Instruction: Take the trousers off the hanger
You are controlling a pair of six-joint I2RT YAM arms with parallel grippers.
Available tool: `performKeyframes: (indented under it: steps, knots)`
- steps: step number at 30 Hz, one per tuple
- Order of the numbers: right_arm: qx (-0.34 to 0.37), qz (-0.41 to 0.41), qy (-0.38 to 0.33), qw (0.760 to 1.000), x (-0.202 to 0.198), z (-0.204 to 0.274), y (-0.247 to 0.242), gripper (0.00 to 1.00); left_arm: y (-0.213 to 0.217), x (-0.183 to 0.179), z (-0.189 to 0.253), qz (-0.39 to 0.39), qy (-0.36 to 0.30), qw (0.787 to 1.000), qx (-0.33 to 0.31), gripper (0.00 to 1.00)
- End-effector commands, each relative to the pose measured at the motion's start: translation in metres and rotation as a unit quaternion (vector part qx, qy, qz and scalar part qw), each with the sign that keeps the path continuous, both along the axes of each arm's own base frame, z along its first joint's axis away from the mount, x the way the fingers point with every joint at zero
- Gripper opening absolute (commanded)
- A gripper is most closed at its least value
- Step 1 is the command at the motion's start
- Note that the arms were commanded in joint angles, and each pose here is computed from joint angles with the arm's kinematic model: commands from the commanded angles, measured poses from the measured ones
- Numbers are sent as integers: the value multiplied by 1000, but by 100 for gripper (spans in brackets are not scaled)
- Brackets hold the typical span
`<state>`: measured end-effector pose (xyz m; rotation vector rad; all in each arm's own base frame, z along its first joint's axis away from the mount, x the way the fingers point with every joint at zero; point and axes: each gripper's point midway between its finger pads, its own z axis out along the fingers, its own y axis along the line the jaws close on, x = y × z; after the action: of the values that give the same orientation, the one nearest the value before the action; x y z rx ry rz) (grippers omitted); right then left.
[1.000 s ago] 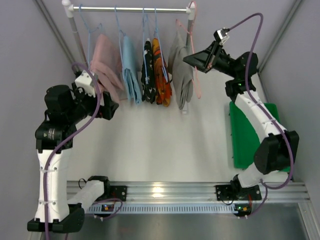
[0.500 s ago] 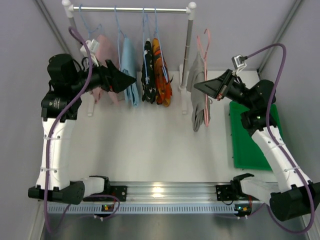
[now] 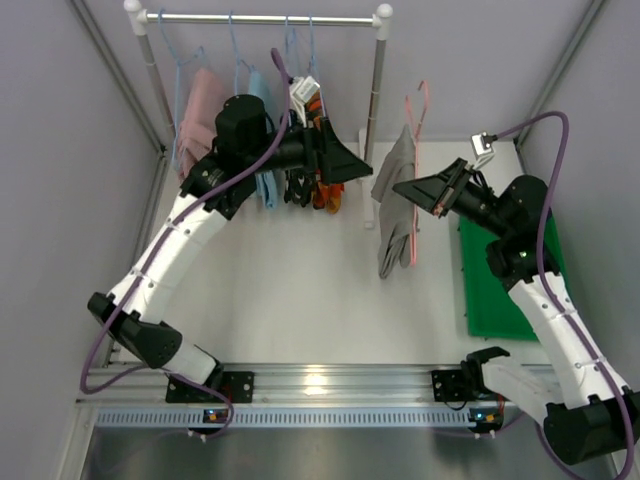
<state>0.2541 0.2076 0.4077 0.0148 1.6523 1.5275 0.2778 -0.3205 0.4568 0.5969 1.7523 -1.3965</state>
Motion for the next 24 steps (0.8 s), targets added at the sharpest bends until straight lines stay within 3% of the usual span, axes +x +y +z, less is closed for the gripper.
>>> performKeyframes:
  steps: [1, 6, 15, 18, 21, 22, 24]
  knots:
    - [2, -11, -68, 998, -10, 23, -2, 0, -19, -2, 32, -5, -48, 997, -64, 94]
    - [-3, 3, -70, 998, -11, 19, 7, 0, -47, 11, 32, -11, -14, 995, -97, 91]
    - [-4, 23, -82, 996, -11, 27, 25, 0, -82, 16, 13, 0, 2, 996, -87, 86]
    - [-2, 28, -74, 997, -10, 27, 32, 0, -86, 19, 17, 3, 16, 995, -102, 79]
    - [0, 28, -74, 997, -8, 29, 35, 0, -90, 21, 20, 0, 41, 991, -124, 63]
    - [0, 27, -73, 997, -7, 28, 36, 0, -90, 19, 22, -2, 46, 990, -131, 53]
    - [-1, 29, -74, 997, -8, 27, 37, 0, -90, 17, 27, -10, 59, 987, -148, 46]
